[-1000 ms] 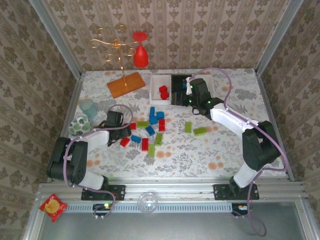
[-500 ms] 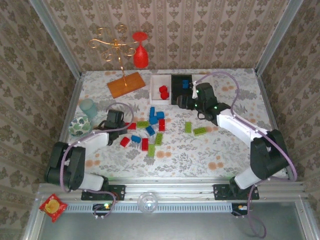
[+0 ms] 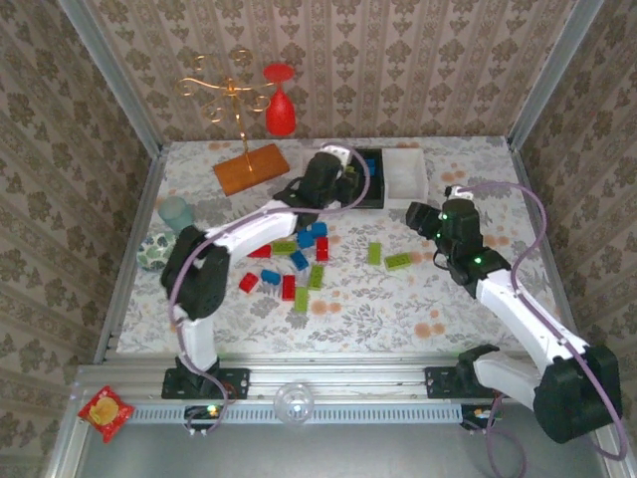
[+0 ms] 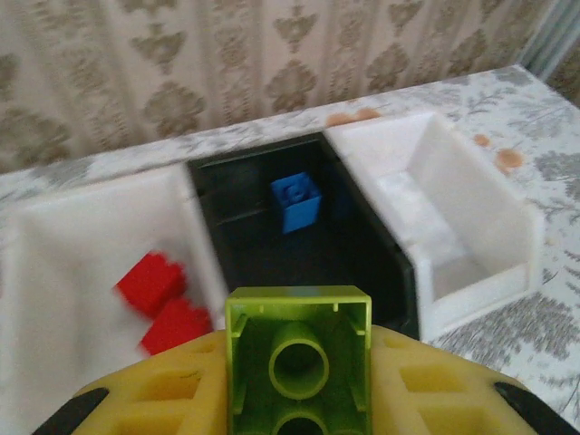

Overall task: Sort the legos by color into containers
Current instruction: Place the lego in the container.

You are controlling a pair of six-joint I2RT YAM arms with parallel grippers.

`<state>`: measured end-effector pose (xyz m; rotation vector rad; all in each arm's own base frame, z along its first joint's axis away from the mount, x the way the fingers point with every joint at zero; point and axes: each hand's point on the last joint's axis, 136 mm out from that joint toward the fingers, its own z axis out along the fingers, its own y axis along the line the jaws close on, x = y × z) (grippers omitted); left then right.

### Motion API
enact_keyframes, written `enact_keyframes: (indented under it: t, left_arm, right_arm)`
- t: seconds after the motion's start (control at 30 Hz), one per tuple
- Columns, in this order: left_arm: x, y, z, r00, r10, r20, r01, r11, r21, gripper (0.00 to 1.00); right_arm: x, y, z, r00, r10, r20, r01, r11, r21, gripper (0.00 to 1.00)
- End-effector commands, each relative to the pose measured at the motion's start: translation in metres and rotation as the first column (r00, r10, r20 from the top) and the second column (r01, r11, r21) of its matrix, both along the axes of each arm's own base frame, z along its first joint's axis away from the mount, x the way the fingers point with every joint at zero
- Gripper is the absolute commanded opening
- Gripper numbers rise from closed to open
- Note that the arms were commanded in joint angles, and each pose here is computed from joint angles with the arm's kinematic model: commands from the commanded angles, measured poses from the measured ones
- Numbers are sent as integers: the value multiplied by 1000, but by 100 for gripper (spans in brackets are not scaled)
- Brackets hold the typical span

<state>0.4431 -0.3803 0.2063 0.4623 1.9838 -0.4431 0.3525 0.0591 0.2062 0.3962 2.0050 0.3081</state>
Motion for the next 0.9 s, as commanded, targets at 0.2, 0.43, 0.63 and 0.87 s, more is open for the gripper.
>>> enact_keyframes:
  t: [0.2, 0.43, 0.63, 0.87]
  left_arm:
    - [25, -110, -40, 968, -241, -66, 242, 970, 10, 29]
    - [56, -142, -61, 968, -245, -58, 248, 968, 39, 35]
    - [75, -145, -54, 975, -221, 20, 221, 975, 11, 53]
    - [66, -142, -10, 963, -260, 70, 260, 966, 1, 80]
  right_arm:
    - [-29, -32, 9, 992, -121, 35, 122, 992, -40, 74]
    - [-35, -33, 7, 994, -109, 21, 110, 993, -47, 74]
    - [-41, -35, -8, 992, -126, -13, 126, 991, -39, 74]
    - [-37, -22, -38, 990, -80, -115, 79, 997, -10, 73]
